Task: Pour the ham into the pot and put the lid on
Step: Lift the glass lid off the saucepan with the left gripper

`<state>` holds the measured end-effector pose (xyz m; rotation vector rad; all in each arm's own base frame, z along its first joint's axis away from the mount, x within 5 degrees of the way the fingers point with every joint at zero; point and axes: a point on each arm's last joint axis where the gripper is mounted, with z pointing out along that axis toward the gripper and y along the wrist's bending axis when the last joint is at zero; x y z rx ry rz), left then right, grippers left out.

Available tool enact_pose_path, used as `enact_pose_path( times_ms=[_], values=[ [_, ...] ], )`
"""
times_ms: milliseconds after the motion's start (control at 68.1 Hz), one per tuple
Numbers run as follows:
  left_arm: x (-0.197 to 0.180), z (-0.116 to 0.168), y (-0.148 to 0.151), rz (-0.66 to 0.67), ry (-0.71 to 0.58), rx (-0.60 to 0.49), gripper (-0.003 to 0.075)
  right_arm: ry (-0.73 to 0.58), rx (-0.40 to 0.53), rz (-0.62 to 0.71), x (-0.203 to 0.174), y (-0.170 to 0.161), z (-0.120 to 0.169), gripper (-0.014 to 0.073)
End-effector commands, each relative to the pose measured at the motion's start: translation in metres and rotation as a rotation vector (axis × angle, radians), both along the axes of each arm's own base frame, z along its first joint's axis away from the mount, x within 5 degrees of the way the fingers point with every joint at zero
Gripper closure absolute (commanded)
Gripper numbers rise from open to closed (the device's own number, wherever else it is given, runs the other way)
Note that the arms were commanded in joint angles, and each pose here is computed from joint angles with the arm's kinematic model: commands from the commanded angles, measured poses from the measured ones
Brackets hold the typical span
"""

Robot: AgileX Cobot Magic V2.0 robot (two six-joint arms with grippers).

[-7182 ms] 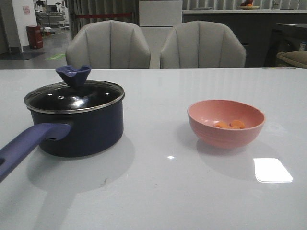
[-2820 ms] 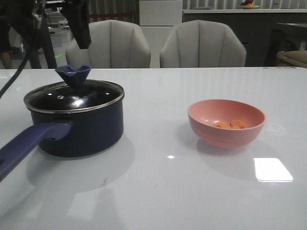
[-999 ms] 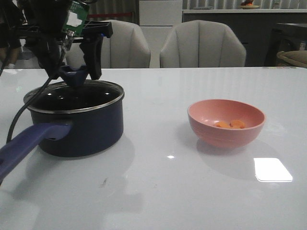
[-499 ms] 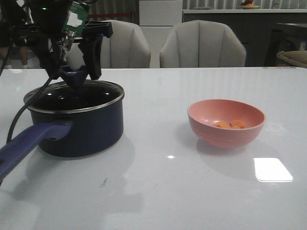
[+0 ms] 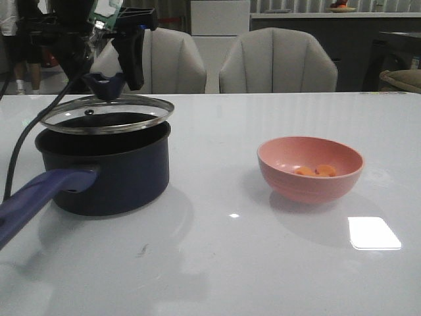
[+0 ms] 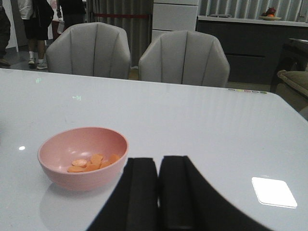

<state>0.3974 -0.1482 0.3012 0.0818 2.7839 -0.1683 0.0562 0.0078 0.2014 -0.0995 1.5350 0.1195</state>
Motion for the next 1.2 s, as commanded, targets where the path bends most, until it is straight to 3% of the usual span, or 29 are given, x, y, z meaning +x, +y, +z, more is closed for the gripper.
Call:
enact_pose_path(
  times_ms=[0, 162, 411, 734, 911, 1190],
  values=[
    [-0.007, 0.037, 0.002, -0.002, -0.11, -0.026, 0.0407, -0.112, -0.002, -0.002, -0.003, 0.0, 0.011, 0.0444],
    [-0.01, 0.036, 0.006, -0.064, -0.086, 0.027, 0.0407, -0.112, -0.002, -0.002, -0.003, 0.0, 0.011, 0.0444],
    [-0.013, 0.055, 0.034, -0.03, -0.133, 0.042, 0.0407, -0.112, -0.002, -0.002, -0.003, 0.0, 0.011, 0.0444],
    [-0.039, 0.082, 0.116, 0.081, -0.268, 0.107, 0.0408, -0.112, -0.002, -0.002, -0.003, 0.0, 0.011, 0.0444],
    [-0.049, 0.063, 0.159, 0.166, -0.251, 0.11, 0.0408, -0.112, -0.002, -0.002, -0.003, 0.0, 0.011, 0.0444],
    [-0.059, 0.001, 0.196, 0.26, -0.177, 0.06, 0.0407, -0.112, -0.002, -0.002, -0.003, 0.0, 0.011, 0.0444]
  ],
)
